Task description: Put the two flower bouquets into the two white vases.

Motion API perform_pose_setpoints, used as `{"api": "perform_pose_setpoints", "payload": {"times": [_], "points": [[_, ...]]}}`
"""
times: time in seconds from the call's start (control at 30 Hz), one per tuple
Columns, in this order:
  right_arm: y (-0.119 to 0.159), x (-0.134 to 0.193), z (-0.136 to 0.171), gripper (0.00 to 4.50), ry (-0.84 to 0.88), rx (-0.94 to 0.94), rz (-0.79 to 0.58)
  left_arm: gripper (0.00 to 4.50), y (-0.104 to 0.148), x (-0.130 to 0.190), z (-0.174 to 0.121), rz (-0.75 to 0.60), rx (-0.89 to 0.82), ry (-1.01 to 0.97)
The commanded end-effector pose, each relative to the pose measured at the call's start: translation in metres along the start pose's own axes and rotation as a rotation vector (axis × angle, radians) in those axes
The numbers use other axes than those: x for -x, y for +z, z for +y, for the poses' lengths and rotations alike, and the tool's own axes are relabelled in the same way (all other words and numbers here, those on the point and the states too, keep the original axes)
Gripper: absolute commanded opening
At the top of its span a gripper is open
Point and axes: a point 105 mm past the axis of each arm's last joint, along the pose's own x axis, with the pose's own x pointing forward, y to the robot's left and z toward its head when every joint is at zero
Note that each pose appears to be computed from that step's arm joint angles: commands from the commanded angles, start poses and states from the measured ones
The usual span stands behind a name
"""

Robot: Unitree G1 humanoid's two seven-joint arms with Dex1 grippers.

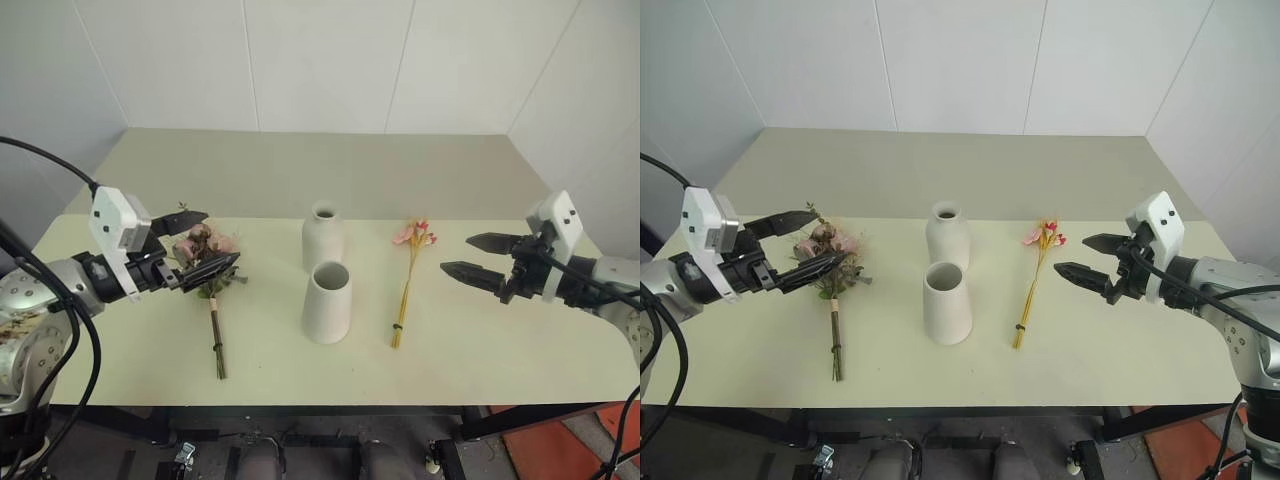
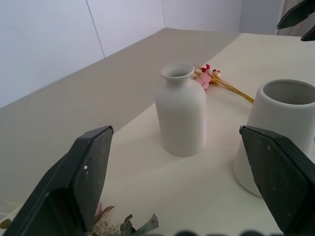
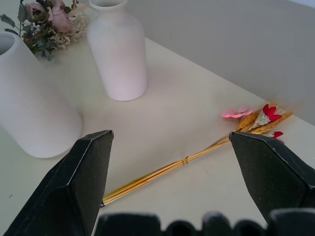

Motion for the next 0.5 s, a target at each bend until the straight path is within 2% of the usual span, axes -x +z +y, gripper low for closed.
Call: {"api": "perform_pose_setpoints", "payload": {"times": [0.03,0.37,0.47,0.5], "points": [[0.011,0.006,0.0,4.5,-0.01,0.05,-0.018,4.48,0.013,0.003,-0.001,-0.03,-0.047,-0.003],[0.01,0.007,0.001,4.5,-0.014,0.04,-0.004,4.48,0.013,0.003,0.0,-0.029,-0.045,-0.011],[0.004,-0.001,0.002,4.5,-0.018,-0.01,0.045,4.48,0.013,0.001,-0.002,-0.038,-0.043,-0.023],[0.001,-0.007,0.001,4.5,-0.027,-0.077,0.083,4.48,0.013,-0.001,-0.003,-0.043,-0.042,-0.034]]}}
